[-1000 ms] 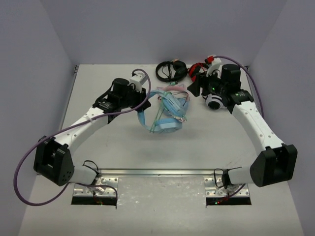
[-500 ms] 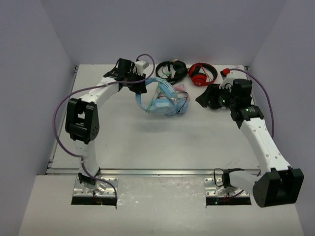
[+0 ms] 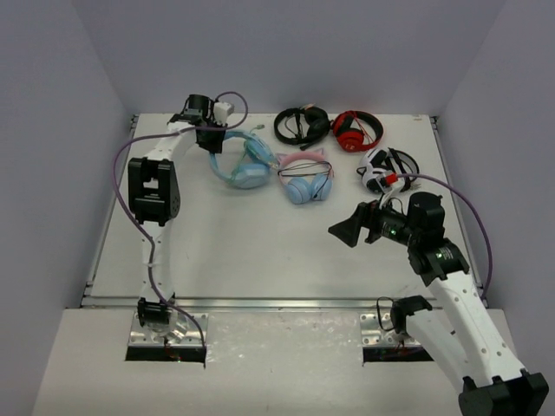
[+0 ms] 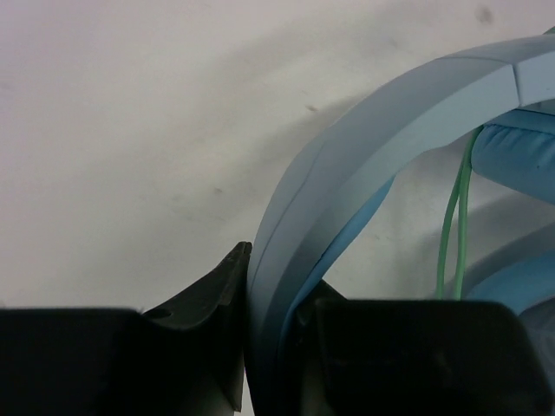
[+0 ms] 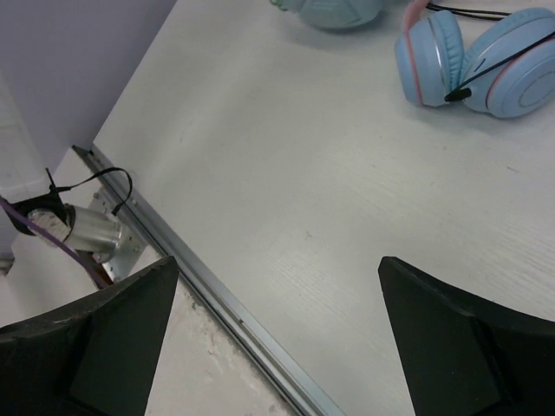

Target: Wrap the headphones

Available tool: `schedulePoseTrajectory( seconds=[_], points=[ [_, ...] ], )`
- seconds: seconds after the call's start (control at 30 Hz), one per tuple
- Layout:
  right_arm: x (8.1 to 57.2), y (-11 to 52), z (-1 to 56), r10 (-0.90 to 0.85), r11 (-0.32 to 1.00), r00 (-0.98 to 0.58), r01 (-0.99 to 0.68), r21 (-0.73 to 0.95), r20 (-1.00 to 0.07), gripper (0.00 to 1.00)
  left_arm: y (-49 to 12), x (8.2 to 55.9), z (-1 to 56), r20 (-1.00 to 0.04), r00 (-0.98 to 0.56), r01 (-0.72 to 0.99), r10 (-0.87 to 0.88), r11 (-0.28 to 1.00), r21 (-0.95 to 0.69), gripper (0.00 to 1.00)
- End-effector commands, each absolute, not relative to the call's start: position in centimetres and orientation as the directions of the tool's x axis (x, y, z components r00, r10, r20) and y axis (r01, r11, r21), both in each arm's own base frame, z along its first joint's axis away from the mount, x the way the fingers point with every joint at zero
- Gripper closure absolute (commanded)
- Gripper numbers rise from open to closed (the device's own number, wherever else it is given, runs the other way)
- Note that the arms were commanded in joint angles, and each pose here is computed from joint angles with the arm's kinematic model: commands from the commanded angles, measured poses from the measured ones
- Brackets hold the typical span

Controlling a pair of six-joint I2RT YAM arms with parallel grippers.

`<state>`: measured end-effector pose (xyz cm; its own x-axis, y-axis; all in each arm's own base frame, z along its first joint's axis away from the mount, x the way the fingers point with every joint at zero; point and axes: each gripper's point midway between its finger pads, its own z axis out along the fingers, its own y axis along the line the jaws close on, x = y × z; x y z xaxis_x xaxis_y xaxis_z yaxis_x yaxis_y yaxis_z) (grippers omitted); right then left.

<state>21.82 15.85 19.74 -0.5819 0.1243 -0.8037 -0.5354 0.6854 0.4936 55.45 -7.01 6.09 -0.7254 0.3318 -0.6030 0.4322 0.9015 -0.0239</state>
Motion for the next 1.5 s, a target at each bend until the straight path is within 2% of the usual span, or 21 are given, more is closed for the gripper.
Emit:
schedulePoseTrajectory(
  seconds=[0.0,0.07,0.23,0.27,0.37,0.53,0.57,0.67,0.7,0.8,0.93,1.0,1.1,1.23,1.47],
  points=[
    [20.8,16.6,20.8,0.133,0.634,-0.553,-0.591,0.499,-0.823,0.01,-3.5,60.6,9.5,-0.695,-0.694,0.216,0.191,0.975,0.051,1.00],
    [20.4,16.8,20.8,0.135,0.618,-0.553,-0.602,0.506,-0.822,0.01,-3.2,61.0,6.8,-0.659,-0.731,0.193,0.176,0.980,0.047,1.00],
    [19.5,16.9,20.7,0.130,0.602,-0.552,-0.616,0.508,-0.824,0.01,-1.6,64.2,4.3,-0.691,-0.722,0.052,0.047,0.999,0.013,0.98],
    [19.5,16.9,20.6,0.130,0.601,-0.552,-0.617,0.508,-0.824,0.01,-1.3,65.0,4.4,-0.710,-0.703,-0.007,-0.030,0.999,-0.036,0.95],
    [19.3,16.9,19.5,0.125,0.604,-0.574,-0.603,0.521,-0.809,0.01,0.5,66.6,3.9,-0.738,-0.647,-0.110,-0.191,0.981,-0.158,0.98],
    [18.6,17.0,17.8,0.111,0.599,-0.609,-0.589,0.542,-0.786,0.01,0.8,68.6,2.8,-0.763,-0.573,-0.180,-0.299,0.954,-0.239,0.98],
    [18.5,17.0,17.7,0.110,0.599,-0.609,-0.591,0.541,-0.786,0.01,1.6,69.2,2.9,-0.775,-0.530,-0.243,-0.344,0.937,-0.250,0.95],
    [18.1,16.8,17.6,0.115,0.609,-0.601,-0.586,0.534,-0.791,0.01,1.8,70.3,3.1,-0.795,-0.455,-0.301,-0.401,0.909,-0.287,0.95],
    [18.1,16.7,17.7,0.119,0.612,-0.595,-0.587,0.530,-0.795,0.01,1.6,70.7,2.6,-0.801,-0.448,-0.298,-0.396,0.911,-0.284,0.95],
    [18.0,16.2,18.1,0.126,0.638,-0.575,-0.577,0.510,-0.808,0.01,1.6,71.8,3.6,-0.841,-0.412,-0.291,-0.352,0.925,-0.245,0.87],
    [18.1,16.0,17.9,0.115,0.652,-0.576,-0.571,0.499,-0.809,0.01,-1.1,72.3,4.6,-0.855,-0.406,-0.208,-0.323,0.944,-0.258,0.77],
    [18.2,16.0,17.5,0.112,0.653,-0.586,-0.566,0.504,-0.802,0.01,-1.7,72.3,5.0,-0.855,-0.415,-0.176,-0.310,0.950,-0.258,0.75],
    [18.3,16.1,16.8,0.108,0.651,-0.604,-0.557,0.516,-0.789,0.01,-3.0,71.7,5.6,-0.847,-0.452,-0.116,-0.279,0.960,-0.254,0.64],
    [18.2,16.3,17.0,0.114,0.639,-0.607,-0.561,0.525,-0.787,0.01,-3.0,70.5,6.2,-0.833,-0.487,-0.125,-0.263,0.965,-0.231,0.52],
    [18.0,16.4,17.5,0.116,0.633,-0.603,-0.568,0.526,-0.790,0.01,-1.4,69.6,10.9,-0.853,-0.437,-0.205,-0.285,0.955,-0.214,0.49]
  ],
)
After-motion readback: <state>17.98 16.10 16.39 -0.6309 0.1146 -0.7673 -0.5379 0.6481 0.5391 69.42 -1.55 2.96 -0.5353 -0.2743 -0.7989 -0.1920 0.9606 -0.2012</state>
